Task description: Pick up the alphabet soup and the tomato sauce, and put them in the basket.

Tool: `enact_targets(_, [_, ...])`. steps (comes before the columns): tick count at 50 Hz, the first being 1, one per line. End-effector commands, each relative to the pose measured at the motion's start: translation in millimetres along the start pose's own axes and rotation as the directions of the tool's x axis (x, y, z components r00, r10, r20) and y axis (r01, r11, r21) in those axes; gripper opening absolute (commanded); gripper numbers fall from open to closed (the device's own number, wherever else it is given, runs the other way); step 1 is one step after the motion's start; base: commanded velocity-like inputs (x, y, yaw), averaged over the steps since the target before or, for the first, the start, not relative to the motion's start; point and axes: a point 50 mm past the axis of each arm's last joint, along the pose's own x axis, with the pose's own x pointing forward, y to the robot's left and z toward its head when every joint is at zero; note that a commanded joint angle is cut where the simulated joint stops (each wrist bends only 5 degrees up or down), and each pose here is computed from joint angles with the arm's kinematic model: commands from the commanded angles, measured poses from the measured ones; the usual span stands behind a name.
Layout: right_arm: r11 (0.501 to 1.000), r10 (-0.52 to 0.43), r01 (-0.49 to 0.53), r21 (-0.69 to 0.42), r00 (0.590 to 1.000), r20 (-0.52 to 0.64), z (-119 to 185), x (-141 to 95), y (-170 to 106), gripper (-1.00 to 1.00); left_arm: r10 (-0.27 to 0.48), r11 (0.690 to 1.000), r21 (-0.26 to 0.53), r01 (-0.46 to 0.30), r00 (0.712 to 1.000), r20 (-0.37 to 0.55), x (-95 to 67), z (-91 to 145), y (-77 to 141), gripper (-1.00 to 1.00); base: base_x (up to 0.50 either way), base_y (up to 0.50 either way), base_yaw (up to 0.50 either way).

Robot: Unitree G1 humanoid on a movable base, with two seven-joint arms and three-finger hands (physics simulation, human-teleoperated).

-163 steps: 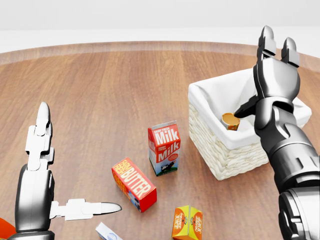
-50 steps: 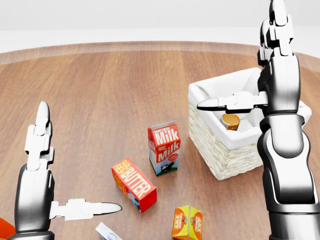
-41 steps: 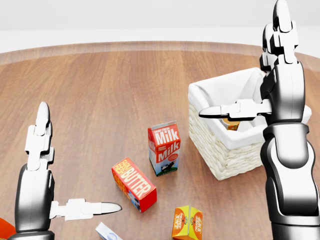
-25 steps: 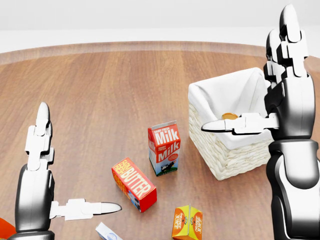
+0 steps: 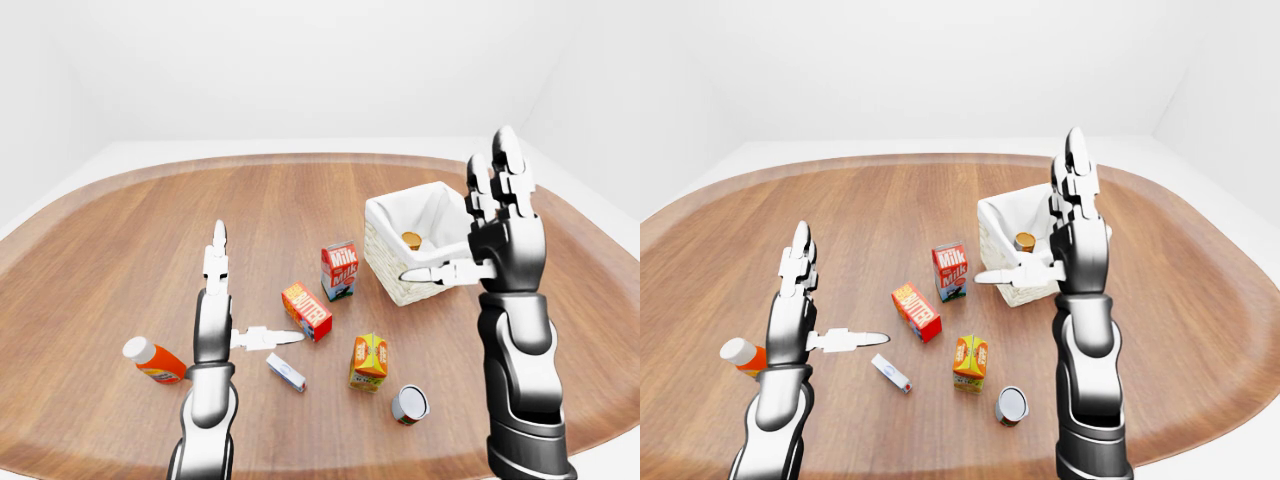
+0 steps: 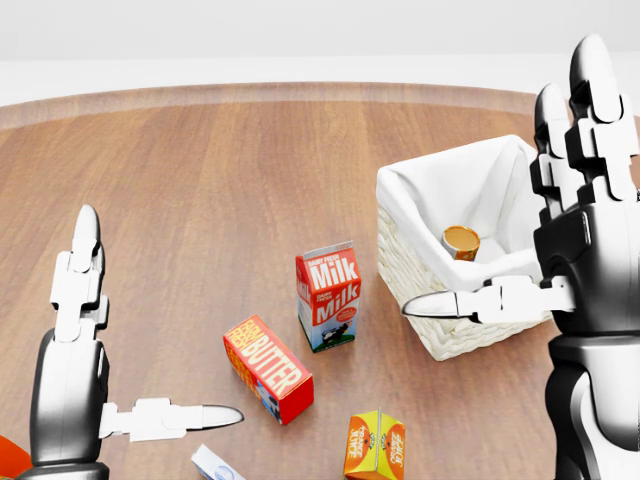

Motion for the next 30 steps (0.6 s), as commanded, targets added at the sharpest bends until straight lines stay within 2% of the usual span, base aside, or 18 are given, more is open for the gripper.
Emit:
enact_targets(1, [1.000,0.020,-0.020,0.023,1.000,0.006,9,-18,3,1.00,0.000,1.000,0.001,0.000,1.000,0.004,0.0,1,0,1.00,0.00,0.00,0.00])
enact_targets(19, [0.999,0.028,-0.028,0.044,1.000,-0.003,12,-36,3,1.00,0.000,1.000,-0.001,0.000,1.000,0.009,-0.4,2,0,1.00,0.00,0.00,0.00])
enact_targets(23, [0.998,0.032,-0.032,0.050,0.999,-0.008,11,-42,4,1.00,0.000,1.000,0.000,0.000,1.000,0.009,-0.4,2,0,1.00,0.00,0.00,0.00])
enact_targets(24, [0.998,0.031,-0.030,0.054,0.999,-0.014,3,-48,5,1.00,0.000,1.000,0.000,0.000,1.000,0.009,-0.4,2,0,1.00,0.00,0.00,0.00])
enact_targets(30, [0.997,0.039,-0.038,0.063,0.999,-0.011,12,-49,6,1.00,0.000,1.000,0.000,0.000,1.000,0.009,-0.4,2,0,1.00,0.00,0.00,0.00])
